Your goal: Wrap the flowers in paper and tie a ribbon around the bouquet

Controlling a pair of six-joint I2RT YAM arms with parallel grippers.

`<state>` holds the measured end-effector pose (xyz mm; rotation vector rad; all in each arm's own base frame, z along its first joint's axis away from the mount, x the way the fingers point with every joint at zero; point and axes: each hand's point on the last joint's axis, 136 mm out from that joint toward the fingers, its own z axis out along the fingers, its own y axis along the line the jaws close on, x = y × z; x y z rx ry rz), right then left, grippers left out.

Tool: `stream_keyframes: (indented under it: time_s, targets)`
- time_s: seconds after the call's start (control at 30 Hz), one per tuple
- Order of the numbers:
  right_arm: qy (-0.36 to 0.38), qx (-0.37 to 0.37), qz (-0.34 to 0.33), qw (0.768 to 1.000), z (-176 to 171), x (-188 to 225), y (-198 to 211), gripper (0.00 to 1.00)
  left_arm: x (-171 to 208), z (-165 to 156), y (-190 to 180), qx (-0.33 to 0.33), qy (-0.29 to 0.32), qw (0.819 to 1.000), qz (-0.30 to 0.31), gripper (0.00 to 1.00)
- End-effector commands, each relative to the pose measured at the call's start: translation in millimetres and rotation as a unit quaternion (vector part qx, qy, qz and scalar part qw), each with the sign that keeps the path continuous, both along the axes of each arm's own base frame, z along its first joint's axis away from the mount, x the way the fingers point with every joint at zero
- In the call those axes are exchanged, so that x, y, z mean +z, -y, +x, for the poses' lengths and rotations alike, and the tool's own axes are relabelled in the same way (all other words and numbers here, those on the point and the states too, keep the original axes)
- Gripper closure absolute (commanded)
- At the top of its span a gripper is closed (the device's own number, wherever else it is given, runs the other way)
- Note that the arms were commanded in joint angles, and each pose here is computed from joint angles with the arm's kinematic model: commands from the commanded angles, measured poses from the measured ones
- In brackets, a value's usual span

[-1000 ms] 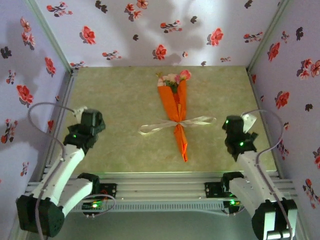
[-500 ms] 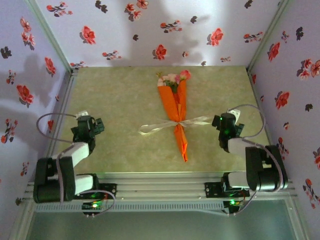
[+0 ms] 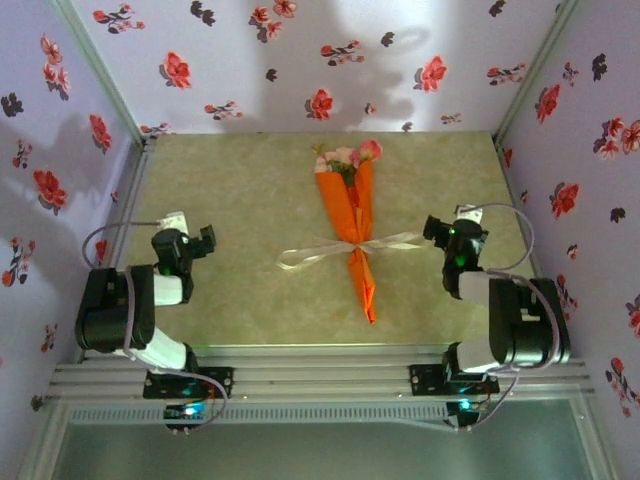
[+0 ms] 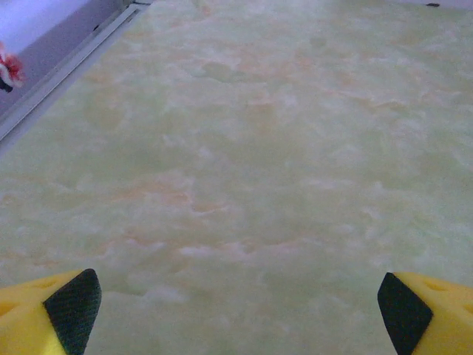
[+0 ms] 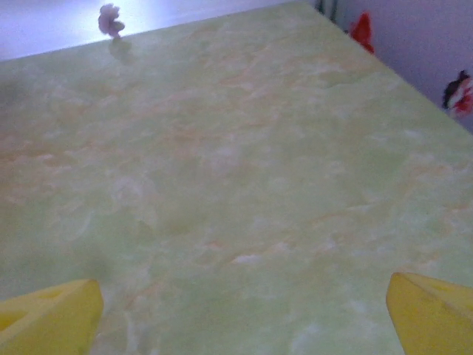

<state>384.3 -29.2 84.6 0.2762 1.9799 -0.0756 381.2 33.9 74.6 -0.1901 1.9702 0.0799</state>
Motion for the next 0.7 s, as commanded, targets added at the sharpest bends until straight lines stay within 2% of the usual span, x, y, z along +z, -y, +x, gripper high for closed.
stream_keyframes:
  time_s: [0.0,0.23,0.67]
  targets:
    - [0.039,0.023,-0.010,0.999,12,3,-5,0.01,21,12,3,-0.013,0.038,0.999,0.019,0.00]
    - [0.037,-0.010,-0.012,0.999,5,3,6,0.01,22,12,4,-0.016,0.040,0.999,0.021,0.00]
    - [0.036,-0.016,-0.016,0.999,6,4,7,0.01,22,14,7,-0.023,0.033,0.999,0.026,0.00]
